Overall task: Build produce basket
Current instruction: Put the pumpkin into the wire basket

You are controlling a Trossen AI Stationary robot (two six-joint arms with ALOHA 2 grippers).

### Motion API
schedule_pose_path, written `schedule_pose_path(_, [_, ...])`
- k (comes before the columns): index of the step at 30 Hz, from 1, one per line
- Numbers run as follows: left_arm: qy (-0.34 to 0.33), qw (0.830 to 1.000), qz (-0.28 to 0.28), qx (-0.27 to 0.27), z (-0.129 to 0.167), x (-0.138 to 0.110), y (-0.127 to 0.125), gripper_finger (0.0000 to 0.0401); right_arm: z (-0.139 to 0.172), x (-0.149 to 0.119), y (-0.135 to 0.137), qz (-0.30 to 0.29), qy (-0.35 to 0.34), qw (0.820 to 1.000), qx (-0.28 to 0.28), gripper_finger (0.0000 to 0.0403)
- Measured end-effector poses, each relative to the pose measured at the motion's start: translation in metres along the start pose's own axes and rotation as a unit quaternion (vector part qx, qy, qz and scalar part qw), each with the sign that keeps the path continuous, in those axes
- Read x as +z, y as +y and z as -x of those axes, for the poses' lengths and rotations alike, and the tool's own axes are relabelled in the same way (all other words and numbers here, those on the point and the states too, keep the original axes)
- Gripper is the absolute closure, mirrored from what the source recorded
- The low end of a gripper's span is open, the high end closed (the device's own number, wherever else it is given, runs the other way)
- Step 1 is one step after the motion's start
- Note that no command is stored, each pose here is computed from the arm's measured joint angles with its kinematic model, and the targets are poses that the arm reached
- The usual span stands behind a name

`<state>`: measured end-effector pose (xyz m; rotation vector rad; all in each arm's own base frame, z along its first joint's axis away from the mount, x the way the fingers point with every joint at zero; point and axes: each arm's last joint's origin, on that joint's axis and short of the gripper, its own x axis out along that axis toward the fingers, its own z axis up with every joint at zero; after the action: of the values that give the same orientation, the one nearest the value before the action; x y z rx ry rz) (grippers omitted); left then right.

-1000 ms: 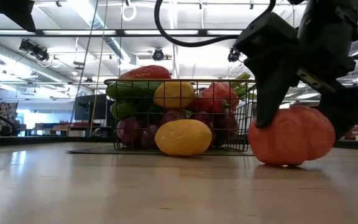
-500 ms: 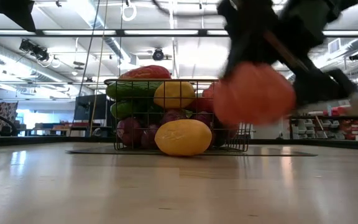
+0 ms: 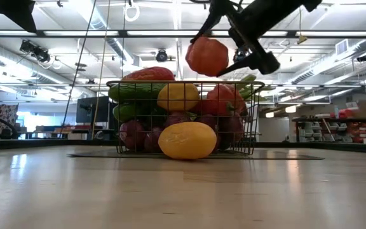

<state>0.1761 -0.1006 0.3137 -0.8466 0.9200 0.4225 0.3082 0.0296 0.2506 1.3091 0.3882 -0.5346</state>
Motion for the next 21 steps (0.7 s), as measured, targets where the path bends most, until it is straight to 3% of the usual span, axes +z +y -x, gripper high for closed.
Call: schedule_pose_path(21, [0.000,1.000,0.023,0.000,0.000,0.000,0.000,0.0019,-0.002,0.051,0.002,-0.043,-0.041,0.998,0.030,0.0008])
